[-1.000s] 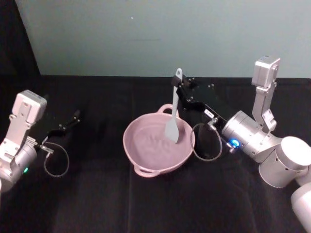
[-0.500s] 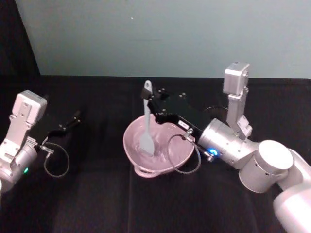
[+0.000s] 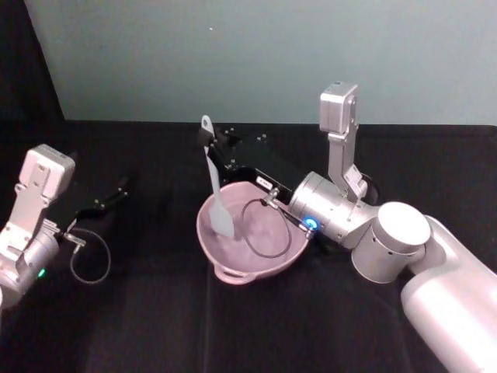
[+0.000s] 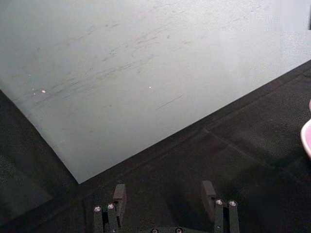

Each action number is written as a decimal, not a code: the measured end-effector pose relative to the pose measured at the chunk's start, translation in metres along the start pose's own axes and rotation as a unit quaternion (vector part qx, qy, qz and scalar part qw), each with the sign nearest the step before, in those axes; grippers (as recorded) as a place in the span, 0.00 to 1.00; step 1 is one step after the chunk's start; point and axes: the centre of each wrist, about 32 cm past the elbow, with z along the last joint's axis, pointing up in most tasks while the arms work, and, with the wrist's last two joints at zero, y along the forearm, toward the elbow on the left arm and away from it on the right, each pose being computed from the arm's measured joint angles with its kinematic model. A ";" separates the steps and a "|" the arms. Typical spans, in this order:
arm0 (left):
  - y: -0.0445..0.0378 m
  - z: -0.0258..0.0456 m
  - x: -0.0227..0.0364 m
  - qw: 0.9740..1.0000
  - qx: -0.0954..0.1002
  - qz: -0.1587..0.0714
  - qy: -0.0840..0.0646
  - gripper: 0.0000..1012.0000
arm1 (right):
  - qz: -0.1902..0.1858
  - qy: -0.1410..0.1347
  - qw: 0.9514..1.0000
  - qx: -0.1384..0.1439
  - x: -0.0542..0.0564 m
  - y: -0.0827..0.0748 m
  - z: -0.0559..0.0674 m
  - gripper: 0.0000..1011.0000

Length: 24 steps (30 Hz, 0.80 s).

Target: Use the one hand to pick up the spoon and stir the clear water in the bowl.

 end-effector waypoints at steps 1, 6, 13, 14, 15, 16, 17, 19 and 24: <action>0.0000 0.0000 0.0000 1.000 0.000 0.000 0.000 1.00 | -0.002 0.000 1.000 0.000 0.002 0.001 0.000 0.12; 0.0000 0.0000 0.0000 1.000 0.000 0.000 0.000 1.00 | -0.017 -0.006 1.000 -0.001 0.014 0.003 -0.001 0.12; 0.0000 0.0000 0.0000 1.000 0.000 0.000 0.000 1.00 | -0.053 -0.015 0.999 0.000 0.029 -0.015 0.003 0.12; 0.0000 0.0000 0.0000 1.000 0.000 0.000 0.000 1.00 | -0.055 -0.016 0.998 0.001 0.030 -0.017 0.004 0.12; 0.0000 0.0000 0.0000 1.000 0.000 0.000 0.000 1.00 | -0.062 -0.018 0.998 0.002 0.032 -0.023 0.005 0.12; 0.0000 0.0000 0.0000 1.000 0.000 0.000 0.000 1.00 | -0.065 -0.019 0.998 0.003 0.033 -0.026 0.006 0.12; 0.0000 0.0000 0.0000 1.000 0.000 0.000 0.000 1.00 | -0.069 -0.019 0.997 0.003 0.034 -0.028 0.006 0.12; 0.0000 0.0000 0.0000 1.000 0.000 0.000 0.000 1.00 | -0.074 -0.020 0.997 0.004 0.035 -0.034 0.008 0.12; 0.0000 0.0000 0.0000 1.000 0.000 0.000 0.000 1.00 | -0.082 -0.023 0.996 0.002 0.031 -0.050 0.011 0.12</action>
